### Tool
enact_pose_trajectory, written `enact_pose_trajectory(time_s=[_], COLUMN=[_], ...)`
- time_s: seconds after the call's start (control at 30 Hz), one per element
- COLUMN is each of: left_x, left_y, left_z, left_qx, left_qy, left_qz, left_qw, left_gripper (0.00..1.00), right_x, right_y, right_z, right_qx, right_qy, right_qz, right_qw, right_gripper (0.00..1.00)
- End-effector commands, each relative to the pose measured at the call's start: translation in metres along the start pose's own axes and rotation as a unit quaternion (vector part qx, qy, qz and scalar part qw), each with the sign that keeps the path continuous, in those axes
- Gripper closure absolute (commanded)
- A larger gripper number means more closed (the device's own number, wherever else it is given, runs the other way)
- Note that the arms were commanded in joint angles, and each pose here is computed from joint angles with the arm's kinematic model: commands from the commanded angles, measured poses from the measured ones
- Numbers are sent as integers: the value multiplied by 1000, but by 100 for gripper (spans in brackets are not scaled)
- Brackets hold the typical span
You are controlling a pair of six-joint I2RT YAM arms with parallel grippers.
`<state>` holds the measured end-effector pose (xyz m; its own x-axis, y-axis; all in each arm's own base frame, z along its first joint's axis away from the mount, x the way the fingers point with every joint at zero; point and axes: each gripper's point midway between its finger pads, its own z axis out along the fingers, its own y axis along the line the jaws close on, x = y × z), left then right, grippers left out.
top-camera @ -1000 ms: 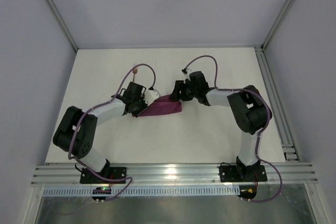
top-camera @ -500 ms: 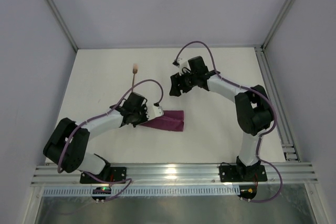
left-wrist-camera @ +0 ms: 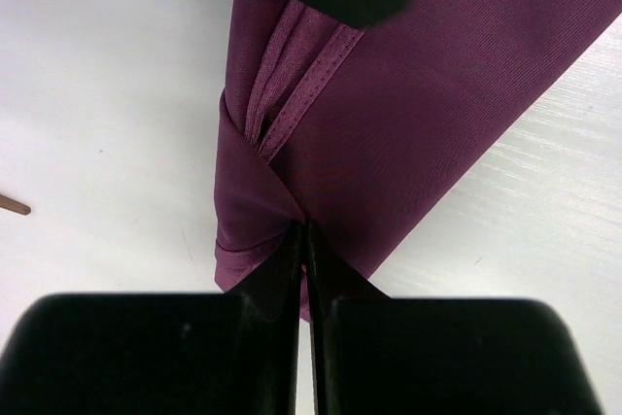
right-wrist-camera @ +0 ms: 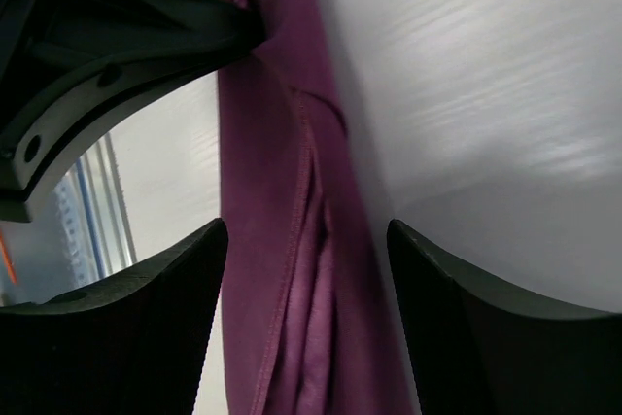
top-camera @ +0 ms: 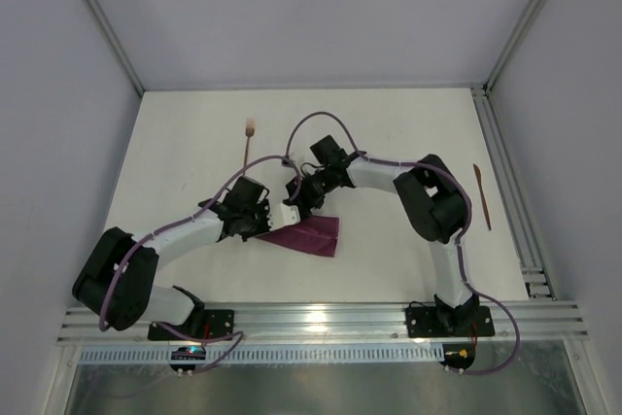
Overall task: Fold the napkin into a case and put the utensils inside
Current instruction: Pick up the smaller rectangle-folded napkin from the center of the board.
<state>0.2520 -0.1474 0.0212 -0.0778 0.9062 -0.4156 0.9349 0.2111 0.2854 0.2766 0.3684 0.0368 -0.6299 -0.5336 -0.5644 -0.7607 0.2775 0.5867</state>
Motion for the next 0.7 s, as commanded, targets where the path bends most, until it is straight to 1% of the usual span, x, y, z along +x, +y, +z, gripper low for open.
enact_pose_trajectory(time_s=[0.0, 0.03, 0.07, 0.13, 0.17, 0.23, 0.27, 0.33, 0.37, 0.47, 0.5, 0.57, 0.67], left_x=[12, 11, 10, 8, 8, 5, 3, 1, -2, -7, -10, -12, -13], left_y=[-24, -25, -25, -25, -24, -22, -20, -18, -15, -14, -14, -15, -14], left_z=[1, 1, 2, 3, 4, 4, 4, 3, 2, 2, 1, 0, -1], left_qx=[36, 37, 36, 35, 33, 29, 26, 20, 17, 13, 15, 17, 14], left_qy=[12, 9, 8, 5, 5, 2, 0, -3, -7, -15, -21, -25, -30], left_qz=[-28, -33, -42, -51, -55, -70, -75, -88, -93, -113, -119, -124, -128], left_qw=[999, 999, 998, 998, 998, 997, 997, 996, 996, 993, 993, 992, 991], left_gripper=[100, 100, 100, 100, 100, 100, 100, 100, 100, 100, 100, 100, 100], right_x=[42, 45, 58, 57, 63, 61, 63, 63, 63, 69, 69, 69, 75], right_y=[14, 17, 18, 16, 16, 13, 8, 10, 5, 0, -2, -5, -8], right_z=[16, 17, 20, 24, 24, 28, 29, 34, 36, 39, 42, 45, 48], right_qx=[-34, -34, -34, -31, -24, -7, 13, 21, 38, 56, 59, 62, 69], right_qy=[46, 46, 54, 38, 40, 28, 27, 25, 22, 19, 15, 3, -6], right_qz=[28, 37, 51, 55, 80, 81, 95, 93, 93, 114, 126, 135, 158], right_qw=[998, 998, 997, 997, 996, 996, 995, 995, 995, 992, 990, 989, 985], right_gripper=[29, 29, 30, 31, 32, 34, 36, 38, 39, 46, 50, 54, 66])
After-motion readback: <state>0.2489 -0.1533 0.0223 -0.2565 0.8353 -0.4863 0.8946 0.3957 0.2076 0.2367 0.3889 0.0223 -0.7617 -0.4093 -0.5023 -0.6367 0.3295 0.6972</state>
